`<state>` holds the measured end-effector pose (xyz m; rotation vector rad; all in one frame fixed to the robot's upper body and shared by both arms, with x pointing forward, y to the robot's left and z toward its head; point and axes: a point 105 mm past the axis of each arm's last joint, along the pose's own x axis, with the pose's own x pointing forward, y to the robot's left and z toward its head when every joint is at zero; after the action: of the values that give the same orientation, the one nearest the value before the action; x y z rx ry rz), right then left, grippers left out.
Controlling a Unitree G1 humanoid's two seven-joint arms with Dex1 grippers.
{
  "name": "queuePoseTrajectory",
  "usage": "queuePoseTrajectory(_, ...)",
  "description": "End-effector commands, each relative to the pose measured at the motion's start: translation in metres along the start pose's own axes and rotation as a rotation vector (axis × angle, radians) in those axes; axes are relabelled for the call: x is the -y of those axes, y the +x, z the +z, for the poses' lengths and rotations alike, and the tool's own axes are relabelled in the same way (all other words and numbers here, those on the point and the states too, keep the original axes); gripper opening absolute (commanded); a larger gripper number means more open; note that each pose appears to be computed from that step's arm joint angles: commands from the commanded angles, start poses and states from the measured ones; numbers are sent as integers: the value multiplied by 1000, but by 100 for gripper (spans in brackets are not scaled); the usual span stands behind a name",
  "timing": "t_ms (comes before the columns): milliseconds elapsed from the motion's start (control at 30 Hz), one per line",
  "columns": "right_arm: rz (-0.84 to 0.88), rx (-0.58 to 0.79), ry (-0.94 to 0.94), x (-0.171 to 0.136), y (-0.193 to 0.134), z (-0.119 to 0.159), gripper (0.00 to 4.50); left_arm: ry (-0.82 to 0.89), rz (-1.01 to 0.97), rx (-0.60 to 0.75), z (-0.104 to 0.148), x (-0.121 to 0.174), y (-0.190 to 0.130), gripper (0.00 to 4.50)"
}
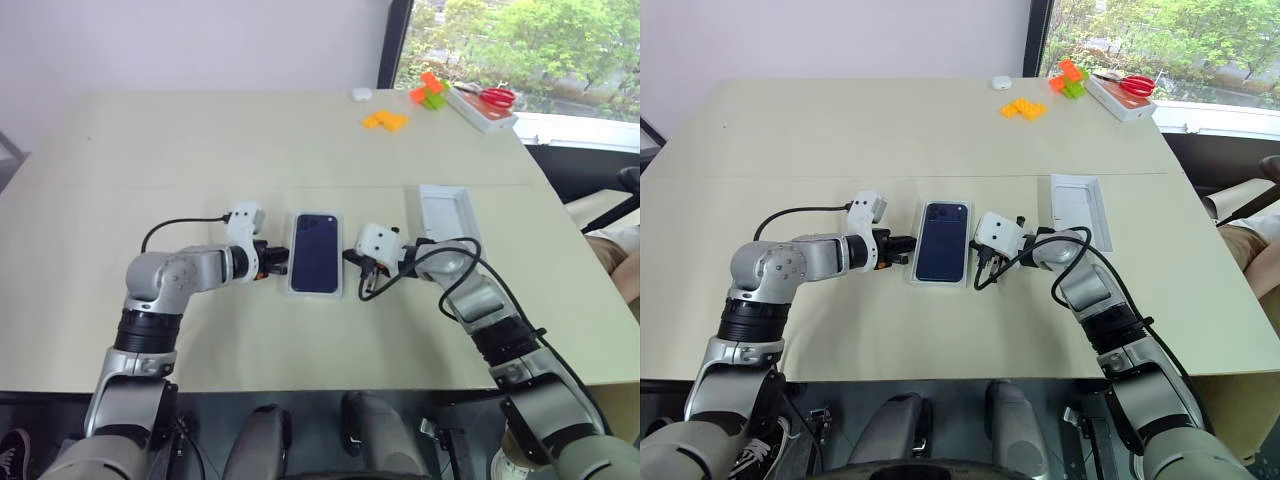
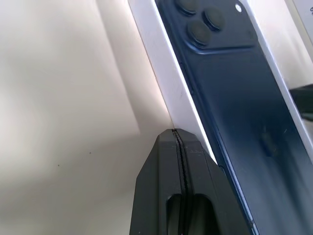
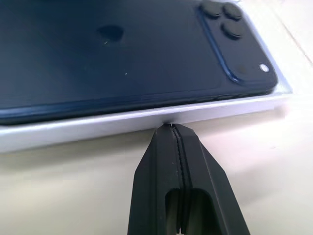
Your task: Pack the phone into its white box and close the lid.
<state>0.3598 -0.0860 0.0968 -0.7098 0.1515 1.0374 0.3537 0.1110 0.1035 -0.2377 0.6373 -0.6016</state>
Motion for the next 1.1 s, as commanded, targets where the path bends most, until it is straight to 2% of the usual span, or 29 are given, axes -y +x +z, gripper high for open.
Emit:
queuePoseTrajectory(33,3,46,-62,2,-1,17,1,23,-41,7,1,10,-2,3)
queuePoseTrajectory(200,14,30,-77,4,-7,16,1,31,1,37,11,-3,-12,3)
queuePoseTrajectory(367,-10,23,-105,16,-13,20,1,76,-27,24,15,-1,-22,3)
queuePoseTrajectory(500,-38,65,-117,30,-20,37,1,87,-2,82,33,-1,-28,3)
queuePoseTrajectory(633,-56,114,-143,36,-22,56,1,78,-80,155,55,22,-25,3)
queuePoseTrajectory(733,-58,184,-89,34,-17,70,1,49,-127,195,64,37,-21,3)
queuePoseTrajectory(900,-45,174,-81,18,-3,63,1,58,-111,133,44,38,-8,3)
queuePoseTrajectory(1100,-26,76,-121,-1,7,32,1,111,-12,-14,3,14,-2,3)
